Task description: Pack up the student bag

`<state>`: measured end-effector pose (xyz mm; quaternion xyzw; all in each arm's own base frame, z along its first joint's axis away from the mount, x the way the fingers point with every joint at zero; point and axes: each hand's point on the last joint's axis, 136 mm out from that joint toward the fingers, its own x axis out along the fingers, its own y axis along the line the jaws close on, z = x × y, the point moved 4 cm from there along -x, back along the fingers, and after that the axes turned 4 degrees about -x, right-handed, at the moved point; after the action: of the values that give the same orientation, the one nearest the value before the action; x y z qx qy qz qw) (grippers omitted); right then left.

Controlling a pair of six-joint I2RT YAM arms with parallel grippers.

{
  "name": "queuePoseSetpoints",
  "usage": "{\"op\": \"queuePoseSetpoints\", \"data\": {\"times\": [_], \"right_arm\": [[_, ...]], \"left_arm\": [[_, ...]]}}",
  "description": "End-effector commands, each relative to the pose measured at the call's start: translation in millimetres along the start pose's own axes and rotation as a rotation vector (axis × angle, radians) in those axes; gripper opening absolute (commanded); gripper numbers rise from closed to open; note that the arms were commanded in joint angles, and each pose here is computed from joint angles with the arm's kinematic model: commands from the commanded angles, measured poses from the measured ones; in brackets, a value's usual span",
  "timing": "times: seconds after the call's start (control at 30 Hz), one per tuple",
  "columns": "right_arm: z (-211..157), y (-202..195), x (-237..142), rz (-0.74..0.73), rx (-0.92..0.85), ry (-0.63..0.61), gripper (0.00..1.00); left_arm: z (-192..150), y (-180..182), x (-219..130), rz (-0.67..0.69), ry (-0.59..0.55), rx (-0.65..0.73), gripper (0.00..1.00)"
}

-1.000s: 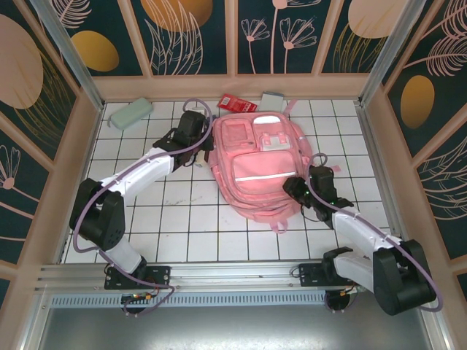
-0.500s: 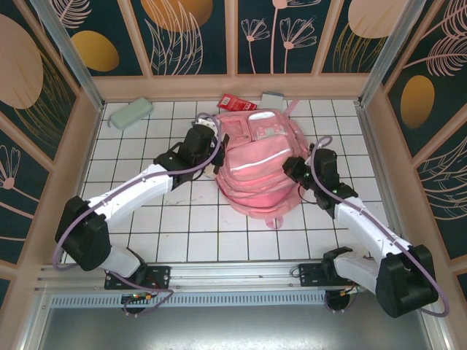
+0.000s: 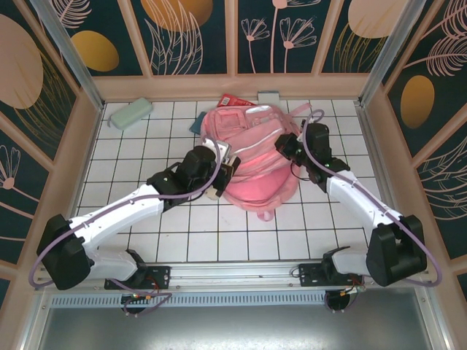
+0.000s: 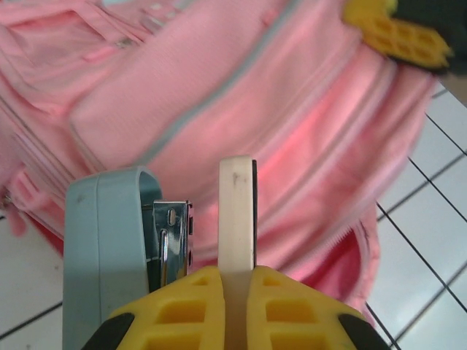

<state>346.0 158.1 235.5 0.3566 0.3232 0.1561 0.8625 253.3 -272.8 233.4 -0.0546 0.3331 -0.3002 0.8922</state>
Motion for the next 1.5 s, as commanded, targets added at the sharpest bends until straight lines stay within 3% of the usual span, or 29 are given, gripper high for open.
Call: {"op": "queuePoseSetpoints", "data": {"times": [0.0,0.23,0.47,0.9,1.2,1.47], "right_arm": [[34.5,41.5,-1.8,0.127,-0.047,-0.115,0.0],[50.8,61.9,3.2,0.16,-0.032,-0.131,0.0],[49.6,70.9,4.4,0.185,-0.023,-0.106,0.0],[30.0,70.8,-11.3,0.236,-0.014,-0.049,0.0],[23.1,67.2,-20.8,0.274,-0.001,-0.017,0.0],[21.7,59.7,-22.2,0.287,0.02,-0.003,0.0]], "left_arm": [[3.3,-18.7,-15.6,-0.078,-0.032,0.017,0.0],[-23.8,-46.4,-9.2,-0.149,0.03,0.075,0.0],[-30.1,-61.2,20.8,-0.167,0.068,0.157,0.0],[7.9,-58.7,92.3,0.072,0.016,0.467,0.0],[1.9,-39.2,139.7,0.175,0.011,0.64,0.0],[-5.9,-18.5,157.7,0.271,-0.04,0.732,0.0]]}}
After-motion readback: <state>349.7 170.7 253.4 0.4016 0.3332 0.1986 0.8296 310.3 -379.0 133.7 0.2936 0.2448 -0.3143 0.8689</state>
